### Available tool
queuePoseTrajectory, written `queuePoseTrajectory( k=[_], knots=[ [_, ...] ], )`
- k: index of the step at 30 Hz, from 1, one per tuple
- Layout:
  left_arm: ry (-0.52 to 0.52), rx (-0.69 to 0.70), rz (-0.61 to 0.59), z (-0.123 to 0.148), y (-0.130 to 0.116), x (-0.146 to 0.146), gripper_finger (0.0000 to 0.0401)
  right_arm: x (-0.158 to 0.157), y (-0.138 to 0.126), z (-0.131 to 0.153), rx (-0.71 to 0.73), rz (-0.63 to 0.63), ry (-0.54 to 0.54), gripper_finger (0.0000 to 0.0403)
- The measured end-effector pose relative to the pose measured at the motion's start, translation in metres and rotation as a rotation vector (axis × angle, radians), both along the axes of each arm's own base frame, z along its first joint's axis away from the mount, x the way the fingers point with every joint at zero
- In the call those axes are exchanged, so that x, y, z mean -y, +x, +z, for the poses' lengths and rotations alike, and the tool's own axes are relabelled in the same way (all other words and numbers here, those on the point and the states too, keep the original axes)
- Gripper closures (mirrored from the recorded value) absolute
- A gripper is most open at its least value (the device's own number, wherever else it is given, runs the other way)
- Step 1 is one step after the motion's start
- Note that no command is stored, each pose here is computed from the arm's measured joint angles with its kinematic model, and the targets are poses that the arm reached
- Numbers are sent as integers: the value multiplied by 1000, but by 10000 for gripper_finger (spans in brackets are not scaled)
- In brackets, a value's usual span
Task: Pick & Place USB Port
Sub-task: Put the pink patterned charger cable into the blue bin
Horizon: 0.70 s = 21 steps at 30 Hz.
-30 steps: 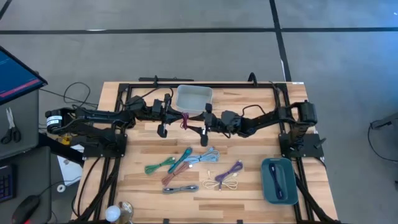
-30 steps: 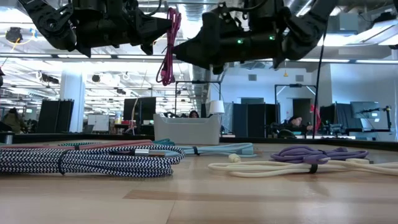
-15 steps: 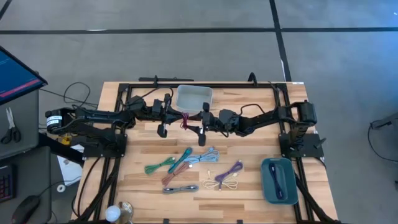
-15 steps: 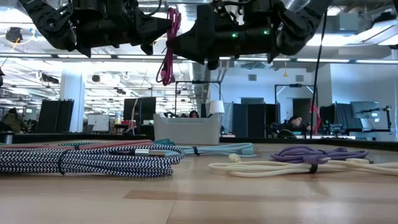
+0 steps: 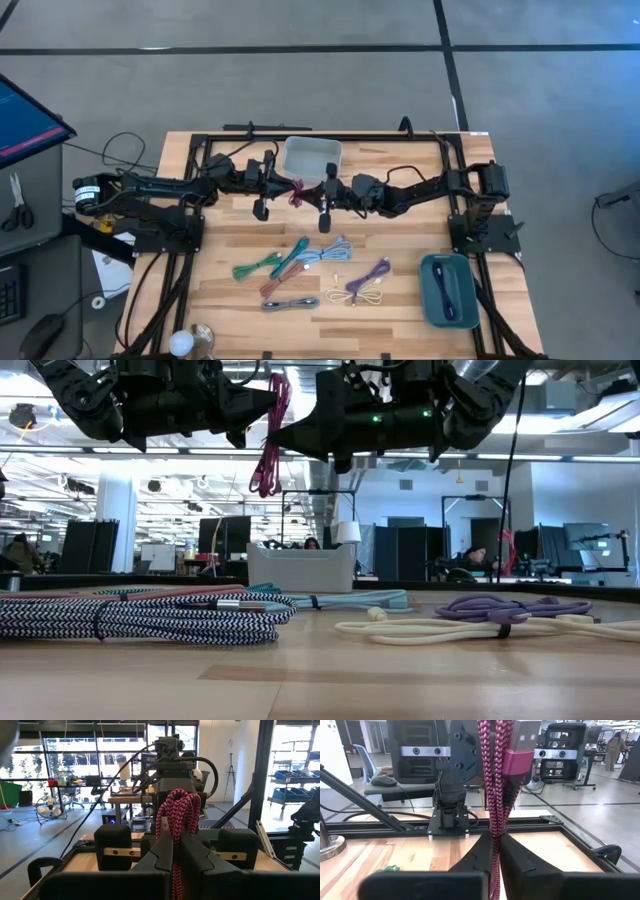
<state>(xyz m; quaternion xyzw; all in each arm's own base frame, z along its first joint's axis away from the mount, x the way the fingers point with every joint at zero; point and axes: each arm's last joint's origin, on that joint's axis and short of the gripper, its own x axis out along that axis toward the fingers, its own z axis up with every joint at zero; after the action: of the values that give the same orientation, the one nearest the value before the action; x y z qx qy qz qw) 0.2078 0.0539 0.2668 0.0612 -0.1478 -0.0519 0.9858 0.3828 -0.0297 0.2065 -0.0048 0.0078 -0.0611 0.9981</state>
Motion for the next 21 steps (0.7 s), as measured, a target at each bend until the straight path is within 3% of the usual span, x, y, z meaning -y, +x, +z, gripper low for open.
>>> queuePoseTrajectory(
  k=[21],
  knots=[
    [-40, -6, -22, 0, 0, 0, 279, 1, 0, 0, -8, -4, -18, 402]
  ],
)
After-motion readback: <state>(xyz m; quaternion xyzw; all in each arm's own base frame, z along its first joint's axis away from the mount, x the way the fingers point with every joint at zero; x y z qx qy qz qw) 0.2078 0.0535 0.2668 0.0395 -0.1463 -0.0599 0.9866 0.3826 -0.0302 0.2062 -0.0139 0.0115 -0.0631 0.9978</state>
